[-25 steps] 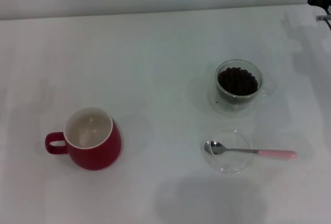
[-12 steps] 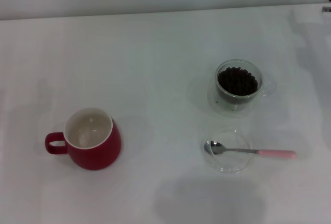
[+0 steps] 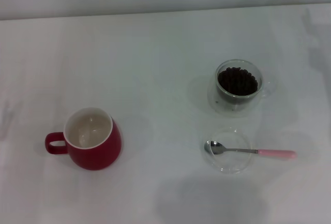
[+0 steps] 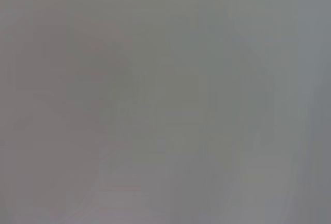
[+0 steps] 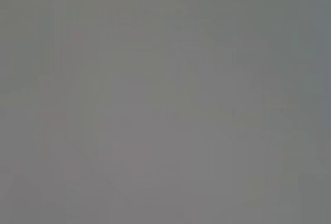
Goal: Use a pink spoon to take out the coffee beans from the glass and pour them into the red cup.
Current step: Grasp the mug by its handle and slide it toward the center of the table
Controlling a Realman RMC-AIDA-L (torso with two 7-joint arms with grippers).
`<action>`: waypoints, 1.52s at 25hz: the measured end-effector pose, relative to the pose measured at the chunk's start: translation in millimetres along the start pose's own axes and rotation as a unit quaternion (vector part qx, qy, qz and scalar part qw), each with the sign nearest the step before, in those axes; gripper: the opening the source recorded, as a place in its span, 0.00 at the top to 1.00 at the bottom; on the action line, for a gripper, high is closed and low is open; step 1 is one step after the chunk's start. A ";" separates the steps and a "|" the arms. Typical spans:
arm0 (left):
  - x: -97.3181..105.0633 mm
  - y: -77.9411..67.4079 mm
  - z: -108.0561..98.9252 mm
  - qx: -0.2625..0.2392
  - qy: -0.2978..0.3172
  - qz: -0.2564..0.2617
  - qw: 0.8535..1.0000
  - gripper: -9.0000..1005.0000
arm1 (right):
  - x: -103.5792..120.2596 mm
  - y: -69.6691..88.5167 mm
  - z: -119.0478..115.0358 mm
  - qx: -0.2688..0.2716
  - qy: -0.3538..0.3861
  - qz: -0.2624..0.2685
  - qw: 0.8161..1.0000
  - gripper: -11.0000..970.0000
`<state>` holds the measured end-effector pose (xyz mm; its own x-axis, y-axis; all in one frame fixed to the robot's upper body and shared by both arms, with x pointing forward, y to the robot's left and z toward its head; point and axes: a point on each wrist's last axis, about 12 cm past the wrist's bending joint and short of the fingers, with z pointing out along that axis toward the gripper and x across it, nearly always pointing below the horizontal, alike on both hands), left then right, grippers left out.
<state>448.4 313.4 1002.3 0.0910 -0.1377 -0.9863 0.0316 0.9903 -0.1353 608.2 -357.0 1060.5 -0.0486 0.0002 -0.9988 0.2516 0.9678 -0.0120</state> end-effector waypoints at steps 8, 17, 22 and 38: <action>-0.4 2.5 -52.8 0.104 0.007 0.051 0.993 0.13 | -9.1 -3.0 5.5 0.003 -0.017 -0.005 1.000 0.11; 9.3 -6.2 -83.5 0.162 0.054 0.046 0.984 0.13 | -15.3 5.7 10.6 -0.009 -0.025 -0.006 1.000 0.11; 15.8 -9.2 -82.0 0.195 0.084 0.059 0.975 0.13 | -13.6 3.8 9.2 -0.007 -0.023 -0.007 1.000 0.11; 31.3 -18.7 -45.0 0.239 0.153 0.071 0.956 0.13 | -5.7 5.9 3.7 -0.009 -0.011 -0.004 1.000 0.11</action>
<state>405.9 291.3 969.8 -0.1648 0.0814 -0.9830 0.4986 0.8668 -0.0118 613.6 -352.2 1066.0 -0.0282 -0.0125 -0.9995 0.2335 0.9722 -0.0188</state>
